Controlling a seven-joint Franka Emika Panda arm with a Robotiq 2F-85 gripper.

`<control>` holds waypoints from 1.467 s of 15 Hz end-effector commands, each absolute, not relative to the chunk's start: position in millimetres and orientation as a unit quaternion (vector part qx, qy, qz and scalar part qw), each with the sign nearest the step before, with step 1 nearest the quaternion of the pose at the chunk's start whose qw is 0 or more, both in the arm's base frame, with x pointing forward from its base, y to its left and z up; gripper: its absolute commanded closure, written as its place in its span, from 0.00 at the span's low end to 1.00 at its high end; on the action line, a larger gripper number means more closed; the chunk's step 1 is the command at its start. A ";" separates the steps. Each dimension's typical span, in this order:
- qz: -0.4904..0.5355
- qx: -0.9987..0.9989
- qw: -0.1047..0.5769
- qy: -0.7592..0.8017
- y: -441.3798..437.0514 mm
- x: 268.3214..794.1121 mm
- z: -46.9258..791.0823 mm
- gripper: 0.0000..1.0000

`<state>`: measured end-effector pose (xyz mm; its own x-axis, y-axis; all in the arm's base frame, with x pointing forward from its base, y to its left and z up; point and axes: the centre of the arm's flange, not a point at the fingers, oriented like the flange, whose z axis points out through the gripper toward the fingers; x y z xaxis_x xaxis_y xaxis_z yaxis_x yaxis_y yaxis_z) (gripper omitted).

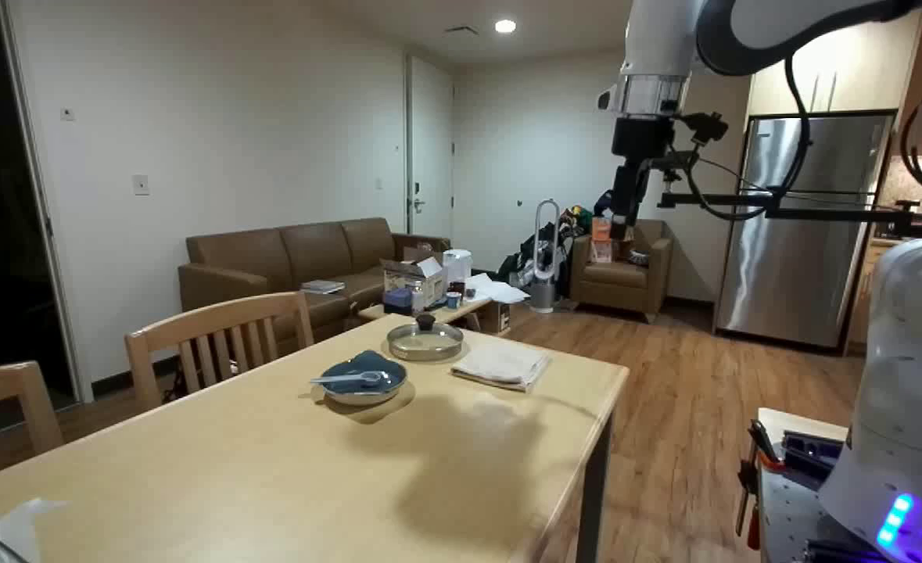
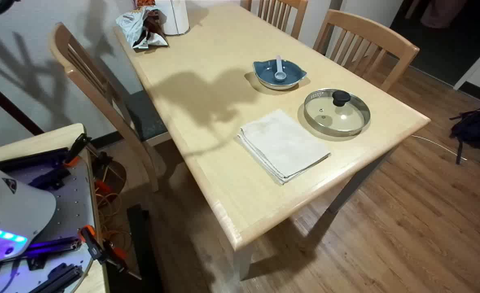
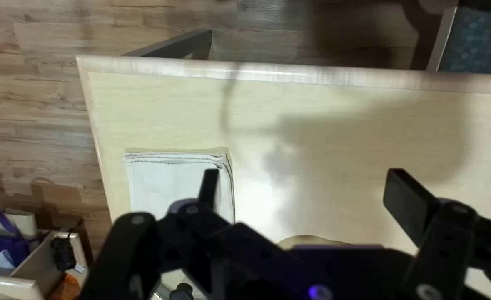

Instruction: Pick the object from the pan and put it on the cloth on the table

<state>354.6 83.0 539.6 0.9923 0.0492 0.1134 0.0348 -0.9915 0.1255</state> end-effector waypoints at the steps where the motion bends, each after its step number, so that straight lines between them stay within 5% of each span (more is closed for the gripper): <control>1: 0.058 0.996 0.062 0.021 83.1 354.6 539.6 0.00; 8: 0.043 0.995 0.092 0.022 76.3 366.0 520.6 0.00; 18: 0.136 0.976 0.115 0.122 96.9 535.1 497.2 0.00; 19: 0.135 0.979 0.108 0.104 93.5 485.3 491.6 0.00; 22: 0.131 0.980 0.106 0.107 95.3 520.7 484.2 0.00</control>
